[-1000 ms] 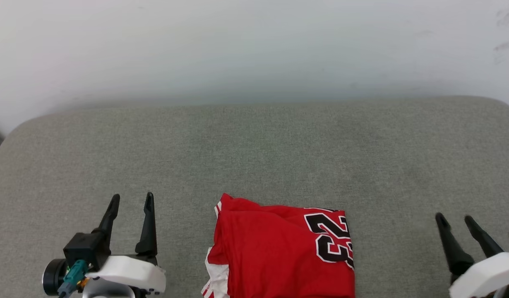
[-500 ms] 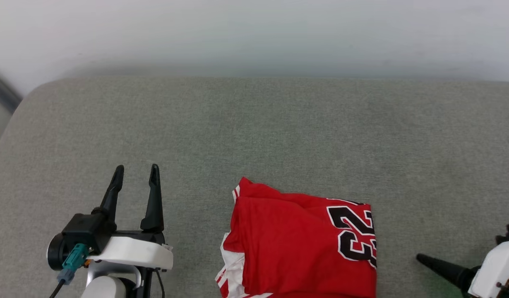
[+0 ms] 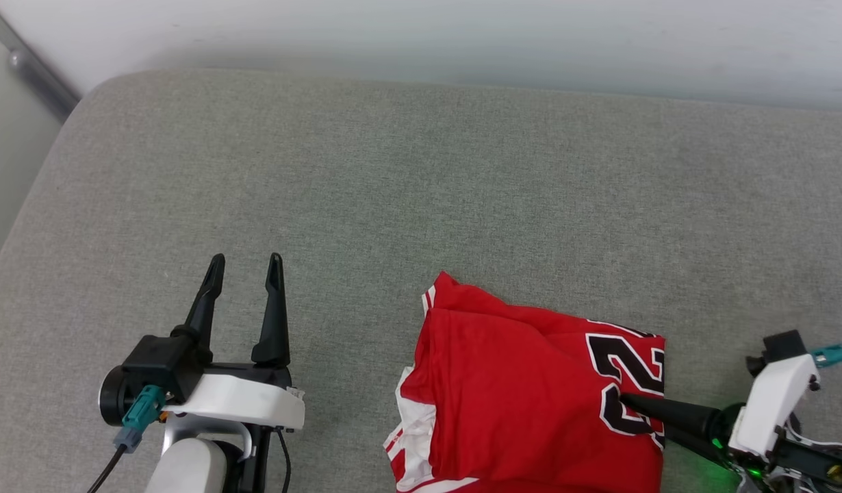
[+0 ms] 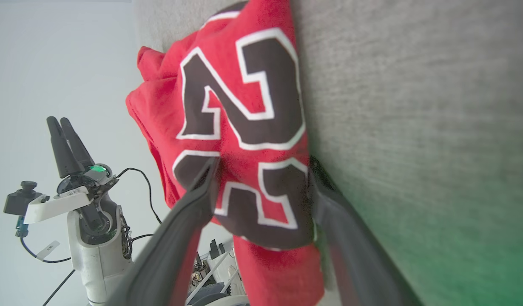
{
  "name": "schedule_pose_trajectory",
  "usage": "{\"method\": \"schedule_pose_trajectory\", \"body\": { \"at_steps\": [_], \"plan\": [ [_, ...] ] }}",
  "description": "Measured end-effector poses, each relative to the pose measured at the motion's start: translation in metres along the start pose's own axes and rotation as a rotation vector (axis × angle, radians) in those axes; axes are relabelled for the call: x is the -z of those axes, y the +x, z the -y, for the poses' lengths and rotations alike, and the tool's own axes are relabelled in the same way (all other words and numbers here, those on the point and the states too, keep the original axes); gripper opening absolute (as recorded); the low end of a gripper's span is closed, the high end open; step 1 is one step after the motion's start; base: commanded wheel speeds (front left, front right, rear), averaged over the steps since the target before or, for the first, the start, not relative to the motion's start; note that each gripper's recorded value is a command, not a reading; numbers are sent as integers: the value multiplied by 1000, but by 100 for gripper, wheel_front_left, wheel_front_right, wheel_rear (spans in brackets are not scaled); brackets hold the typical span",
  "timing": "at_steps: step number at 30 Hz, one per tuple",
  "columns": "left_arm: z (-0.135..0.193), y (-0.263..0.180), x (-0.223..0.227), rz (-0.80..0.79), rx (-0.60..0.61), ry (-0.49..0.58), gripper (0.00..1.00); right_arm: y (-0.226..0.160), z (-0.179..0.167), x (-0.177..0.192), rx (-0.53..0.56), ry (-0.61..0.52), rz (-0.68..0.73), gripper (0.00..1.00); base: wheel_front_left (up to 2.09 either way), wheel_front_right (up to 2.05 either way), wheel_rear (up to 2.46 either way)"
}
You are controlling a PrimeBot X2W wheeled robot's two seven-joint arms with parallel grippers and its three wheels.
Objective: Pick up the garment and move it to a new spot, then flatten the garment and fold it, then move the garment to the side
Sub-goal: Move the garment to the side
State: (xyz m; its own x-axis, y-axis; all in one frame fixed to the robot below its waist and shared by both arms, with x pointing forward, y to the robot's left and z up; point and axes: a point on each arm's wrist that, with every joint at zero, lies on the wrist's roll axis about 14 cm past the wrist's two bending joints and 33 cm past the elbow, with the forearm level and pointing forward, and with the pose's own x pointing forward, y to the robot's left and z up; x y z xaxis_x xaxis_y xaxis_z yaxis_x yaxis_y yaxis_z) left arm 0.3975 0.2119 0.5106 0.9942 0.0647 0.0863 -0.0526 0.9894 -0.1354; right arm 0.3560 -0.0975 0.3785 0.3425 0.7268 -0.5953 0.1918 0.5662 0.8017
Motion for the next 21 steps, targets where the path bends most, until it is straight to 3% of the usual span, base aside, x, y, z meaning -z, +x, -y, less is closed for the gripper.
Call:
{"method": "schedule_pose_trajectory", "body": {
  "at_steps": [1,2,4,5,10,16,21],
  "plan": [
    [-1,0,1,-3,-4,2,100,4,-3,1,-14,5,-8,100,0,0,0],
    [-1,-1,2,-5,-3,1,100,7,-5,2,-23,8,-15,56,0,0,0],
    [-2,-1,1,-3,-5,9,100,11,-9,4,-30,-1,-19,10,0,0,0],
    [-2,-2,0,-1,-4,10,100,12,-10,4,-31,-6,-17,0,0,0,0],
    [3,-5,-8,25,11,11,100,7,-23,-1,2,-123,40,0,0,0,0],
    [21,-5,-11,36,68,7,100,-27,-11,-24,183,-353,164,0,0,0,0],
    [47,4,-15,58,148,6,100,-66,13,-42,345,-451,238,0,0,0,0]
  ]
}}
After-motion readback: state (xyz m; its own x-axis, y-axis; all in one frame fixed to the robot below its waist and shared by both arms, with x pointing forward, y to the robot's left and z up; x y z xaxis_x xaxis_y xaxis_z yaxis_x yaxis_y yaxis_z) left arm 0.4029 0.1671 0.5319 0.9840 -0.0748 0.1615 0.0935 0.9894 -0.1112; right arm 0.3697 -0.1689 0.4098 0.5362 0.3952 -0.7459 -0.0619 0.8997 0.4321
